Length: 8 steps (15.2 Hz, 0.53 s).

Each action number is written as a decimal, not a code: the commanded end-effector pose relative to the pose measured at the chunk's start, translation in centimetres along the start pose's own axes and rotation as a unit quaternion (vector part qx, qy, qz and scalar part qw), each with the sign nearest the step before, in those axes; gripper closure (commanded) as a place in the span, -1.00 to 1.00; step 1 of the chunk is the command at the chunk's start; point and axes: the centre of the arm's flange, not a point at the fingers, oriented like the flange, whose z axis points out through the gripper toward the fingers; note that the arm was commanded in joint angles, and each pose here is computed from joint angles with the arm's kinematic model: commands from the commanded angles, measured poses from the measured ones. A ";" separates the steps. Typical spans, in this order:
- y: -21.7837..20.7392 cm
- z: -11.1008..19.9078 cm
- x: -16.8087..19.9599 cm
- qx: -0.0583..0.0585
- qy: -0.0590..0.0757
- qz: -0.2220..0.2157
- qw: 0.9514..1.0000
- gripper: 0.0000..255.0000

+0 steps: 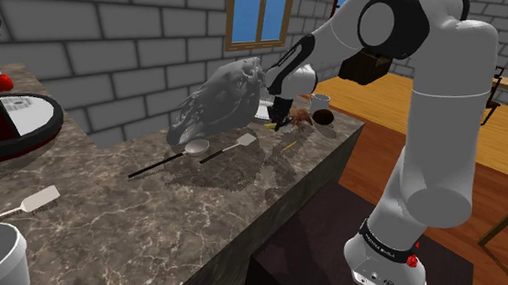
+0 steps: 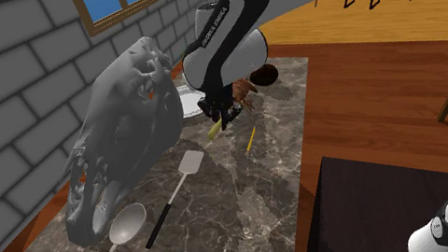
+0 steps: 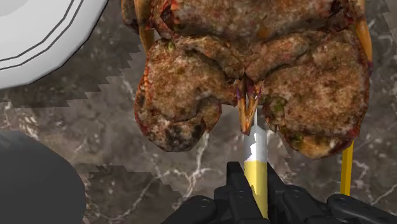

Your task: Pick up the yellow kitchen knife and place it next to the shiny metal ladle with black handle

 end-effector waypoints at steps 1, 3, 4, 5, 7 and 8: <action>0.1 -1.0 0.0 0.000 0.000 0.000 1.000 1.00; 0.3 -2.0 -0.1 0.000 0.000 0.000 1.000 1.00; 0.3 -2.5 -0.1 0.000 0.000 0.000 1.000 1.00; 0.4 -3.1 -0.1 0.000 0.000 0.000 1.000 1.00; 0.5 -4.1 -0.1 0.000 0.000 0.000 1.000 1.00; 0.6 -4.6 -0.1 0.000 0.000 0.000 1.000 1.00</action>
